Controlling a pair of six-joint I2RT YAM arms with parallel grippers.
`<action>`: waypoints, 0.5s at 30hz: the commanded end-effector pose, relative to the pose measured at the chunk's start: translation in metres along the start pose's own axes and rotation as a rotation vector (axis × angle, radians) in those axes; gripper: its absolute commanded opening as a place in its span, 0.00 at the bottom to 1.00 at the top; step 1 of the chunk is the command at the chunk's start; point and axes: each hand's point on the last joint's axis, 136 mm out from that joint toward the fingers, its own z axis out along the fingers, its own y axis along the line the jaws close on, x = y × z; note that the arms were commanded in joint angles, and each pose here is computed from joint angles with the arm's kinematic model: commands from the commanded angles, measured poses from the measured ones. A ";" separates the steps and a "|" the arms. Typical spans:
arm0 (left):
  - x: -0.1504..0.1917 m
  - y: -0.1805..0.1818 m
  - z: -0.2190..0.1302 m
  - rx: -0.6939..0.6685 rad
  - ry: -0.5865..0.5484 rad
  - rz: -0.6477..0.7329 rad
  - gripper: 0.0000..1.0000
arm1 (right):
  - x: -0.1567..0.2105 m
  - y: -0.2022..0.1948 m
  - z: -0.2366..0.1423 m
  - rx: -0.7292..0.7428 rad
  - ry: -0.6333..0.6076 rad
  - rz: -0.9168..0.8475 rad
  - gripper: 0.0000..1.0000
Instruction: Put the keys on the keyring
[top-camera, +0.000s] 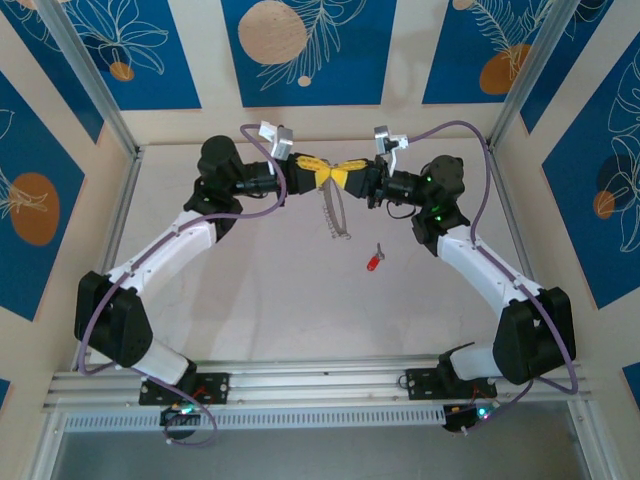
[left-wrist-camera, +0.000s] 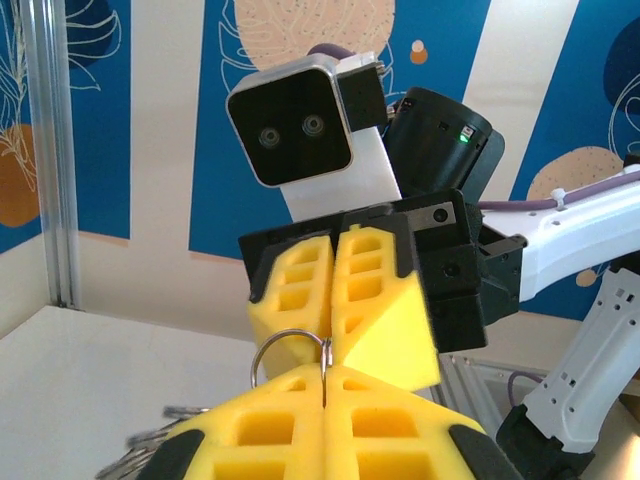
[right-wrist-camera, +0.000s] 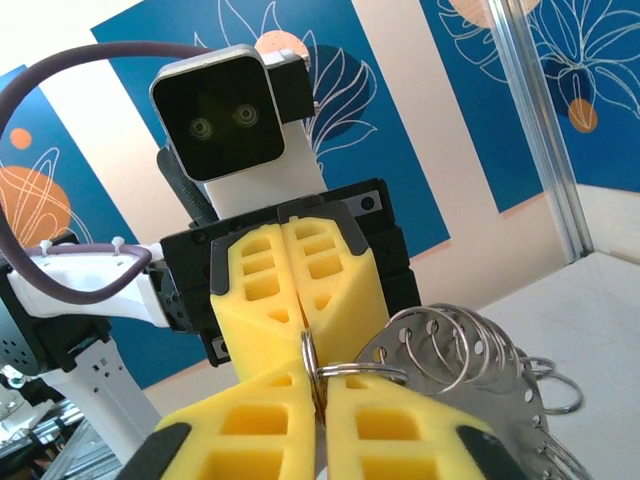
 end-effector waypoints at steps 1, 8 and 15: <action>-0.017 -0.020 0.006 0.068 -0.019 0.053 0.00 | -0.009 0.014 0.005 -0.031 -0.010 -0.055 0.00; -0.027 -0.009 -0.004 -0.087 -0.066 0.076 0.38 | -0.009 0.013 -0.003 -0.004 -0.020 -0.068 0.00; -0.032 -0.005 -0.021 -0.230 -0.105 0.079 0.47 | -0.014 0.021 -0.008 -0.009 -0.032 -0.085 0.00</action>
